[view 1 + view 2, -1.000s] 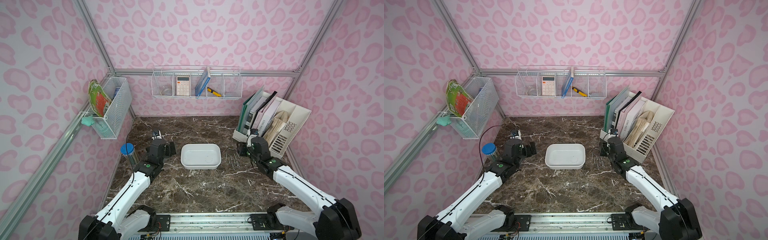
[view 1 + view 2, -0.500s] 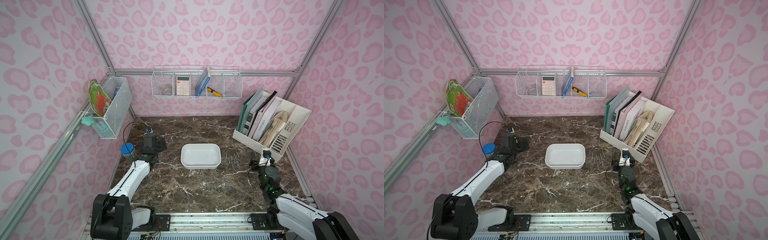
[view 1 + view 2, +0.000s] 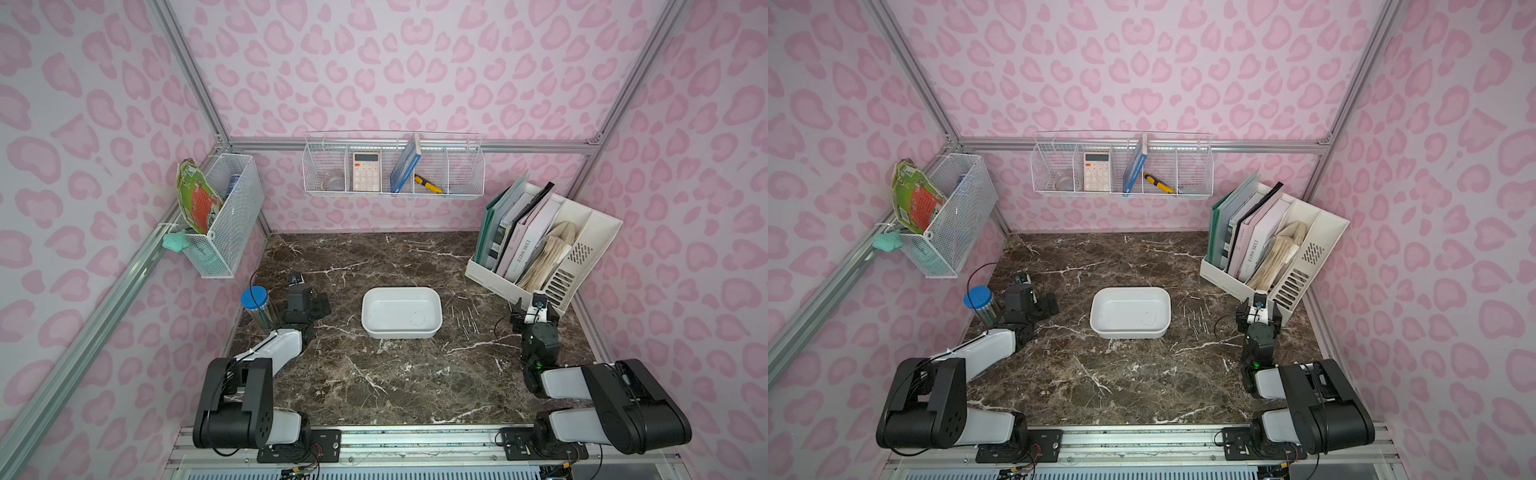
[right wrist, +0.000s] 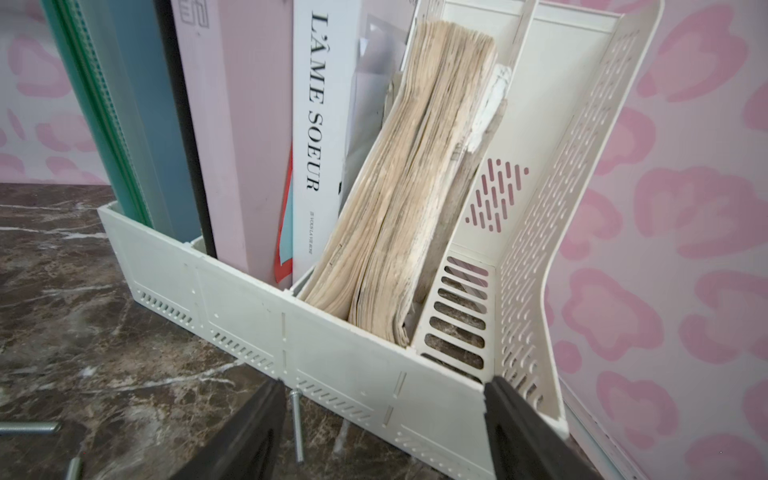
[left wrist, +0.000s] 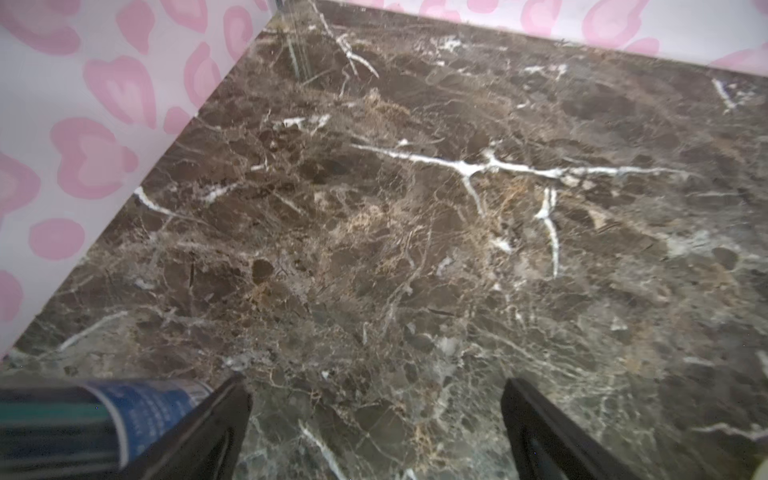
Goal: Take out the screws from the storage box
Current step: Reset both arms
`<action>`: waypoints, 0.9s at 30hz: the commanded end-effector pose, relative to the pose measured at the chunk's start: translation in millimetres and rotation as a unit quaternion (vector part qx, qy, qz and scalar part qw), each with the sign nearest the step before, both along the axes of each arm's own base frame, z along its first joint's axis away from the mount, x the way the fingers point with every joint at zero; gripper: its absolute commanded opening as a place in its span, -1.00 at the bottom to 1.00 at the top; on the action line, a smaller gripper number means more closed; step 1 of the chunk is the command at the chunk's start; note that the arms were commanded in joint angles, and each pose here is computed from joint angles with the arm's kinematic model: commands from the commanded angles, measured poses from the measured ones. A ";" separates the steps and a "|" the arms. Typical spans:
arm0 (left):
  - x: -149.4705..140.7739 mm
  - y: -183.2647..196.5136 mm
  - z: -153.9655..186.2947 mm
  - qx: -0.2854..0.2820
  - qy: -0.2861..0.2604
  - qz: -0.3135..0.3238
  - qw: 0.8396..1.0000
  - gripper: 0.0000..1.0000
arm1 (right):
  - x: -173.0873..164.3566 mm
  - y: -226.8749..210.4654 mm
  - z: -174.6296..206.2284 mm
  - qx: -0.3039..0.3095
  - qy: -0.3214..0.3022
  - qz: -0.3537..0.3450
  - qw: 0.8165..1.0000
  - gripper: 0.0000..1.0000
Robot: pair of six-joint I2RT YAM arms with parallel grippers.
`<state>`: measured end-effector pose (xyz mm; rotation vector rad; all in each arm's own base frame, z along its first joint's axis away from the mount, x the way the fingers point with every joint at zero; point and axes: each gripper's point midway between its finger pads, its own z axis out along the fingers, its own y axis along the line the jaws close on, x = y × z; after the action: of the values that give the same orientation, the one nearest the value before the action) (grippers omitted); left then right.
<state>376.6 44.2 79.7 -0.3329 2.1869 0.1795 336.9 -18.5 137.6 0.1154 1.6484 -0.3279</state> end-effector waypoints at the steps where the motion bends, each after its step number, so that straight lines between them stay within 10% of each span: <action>1: 19.9 -9.2 18.2 0.014 -0.046 -0.042 0.998 0.99 | 10.3 10.2 19.7 0.011 -0.050 0.048 0.998 0.53; 9: 9.4 -6.8 18.3 0.049 -0.153 -0.063 0.985 0.98 | 23.3 1.2 2.0 0.027 -0.032 0.040 0.998 0.68; 12: 20.1 4.0 11.4 0.042 -0.147 -0.046 0.987 0.97 | 26.4 -0.2 0.1 0.031 -0.027 0.039 0.998 0.99; 27: 22.2 12.1 6.3 0.004 -0.117 -0.042 0.992 0.99 | 26.4 -0.9 -0.4 0.033 -0.026 0.040 0.998 1.00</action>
<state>397.6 56.0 82.6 -0.2378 1.9760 0.1043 362.2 -20.0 132.6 0.0933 1.6251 -0.2235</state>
